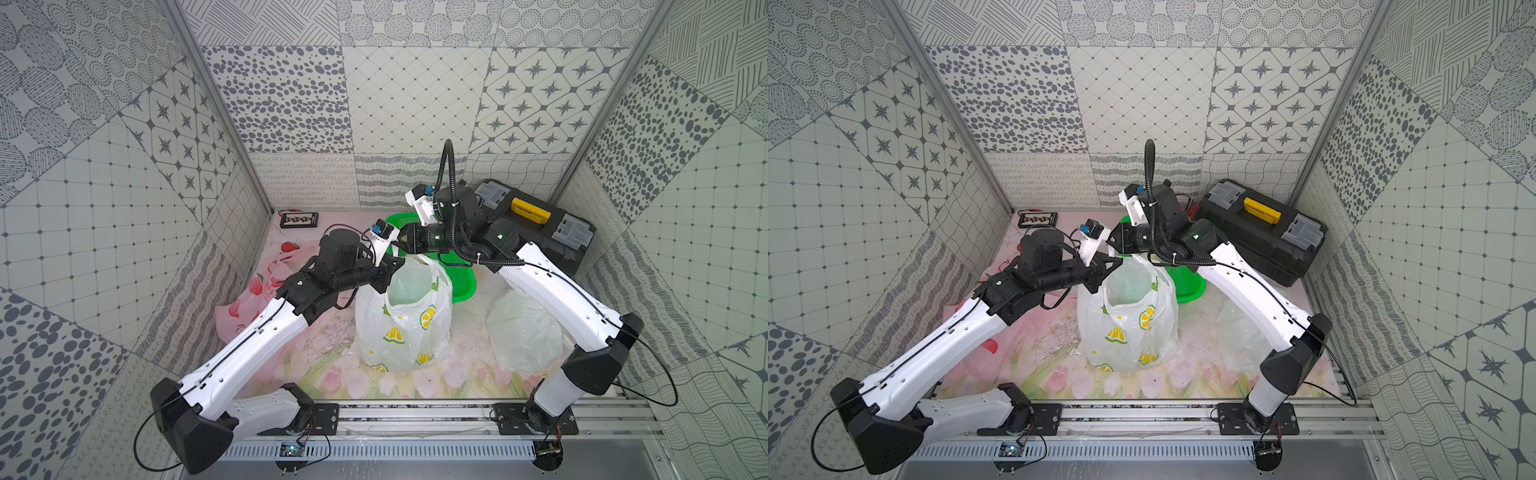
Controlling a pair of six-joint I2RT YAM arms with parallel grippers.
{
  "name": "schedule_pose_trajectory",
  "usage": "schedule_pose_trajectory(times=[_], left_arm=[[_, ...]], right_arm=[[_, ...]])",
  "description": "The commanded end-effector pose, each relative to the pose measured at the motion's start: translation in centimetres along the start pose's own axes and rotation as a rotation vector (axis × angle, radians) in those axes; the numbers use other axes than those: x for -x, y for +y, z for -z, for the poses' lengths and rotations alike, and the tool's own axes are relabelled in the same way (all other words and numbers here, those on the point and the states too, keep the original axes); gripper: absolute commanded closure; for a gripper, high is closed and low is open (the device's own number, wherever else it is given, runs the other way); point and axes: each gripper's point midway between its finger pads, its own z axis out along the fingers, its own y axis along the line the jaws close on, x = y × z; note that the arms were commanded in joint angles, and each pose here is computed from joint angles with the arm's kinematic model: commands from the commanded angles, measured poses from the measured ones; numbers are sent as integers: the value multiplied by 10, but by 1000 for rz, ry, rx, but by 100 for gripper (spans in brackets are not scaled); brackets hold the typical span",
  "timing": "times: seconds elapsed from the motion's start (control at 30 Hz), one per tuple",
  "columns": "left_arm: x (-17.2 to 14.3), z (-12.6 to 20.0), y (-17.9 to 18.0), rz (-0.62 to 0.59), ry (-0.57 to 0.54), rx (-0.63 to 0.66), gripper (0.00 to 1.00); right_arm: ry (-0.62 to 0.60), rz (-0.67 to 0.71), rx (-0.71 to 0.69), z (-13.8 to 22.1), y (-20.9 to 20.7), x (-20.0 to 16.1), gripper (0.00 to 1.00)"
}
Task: Place the pears into plastic bags & tie knots
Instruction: Tie the plastic bag at the center of the board.
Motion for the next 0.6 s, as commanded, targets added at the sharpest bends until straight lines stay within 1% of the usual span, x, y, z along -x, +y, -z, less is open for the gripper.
schedule_pose_trajectory(times=[0.0, 0.07, 0.13, 0.2, 0.23, 0.27, 0.37, 0.43, 0.47, 0.53, 0.57], left_arm=[[8, 6, 0, -53, -33, 9, 100], [5, 11, 2, -48, -18, 30, 99], [0, 20, 8, -37, 1, 79, 88], [-1, 34, 17, -22, 5, 159, 79], [-10, 40, 22, -4, 39, 199, 76], [-12, 48, 26, 6, 43, 231, 71], [-15, 65, 26, 46, 32, 260, 59], [-15, 78, 21, 61, 17, 258, 50], [-17, 87, 23, 59, 6, 280, 43], [-18, 103, 29, 58, -30, 330, 24], [-18, 108, 26, 47, -49, 315, 18]], right_arm=[[-57, 5, 51, 1, 10, 14, 86], [-78, 21, 80, 7, 17, 18, 92], [-101, 39, 119, 14, 26, 22, 96], [-124, 52, 163, 22, 36, 25, 97], [-131, 56, 182, 26, 40, 26, 97], [-135, 57, 202, 29, 45, 27, 97], [-141, 66, 265, 36, 57, 26, 97], [-141, 67, 279, 37, 60, 26, 97], [-140, 73, 283, 38, 61, 25, 97], [-140, 86, 298, 41, 64, 25, 97], [-139, 91, 306, 42, 65, 24, 97]])
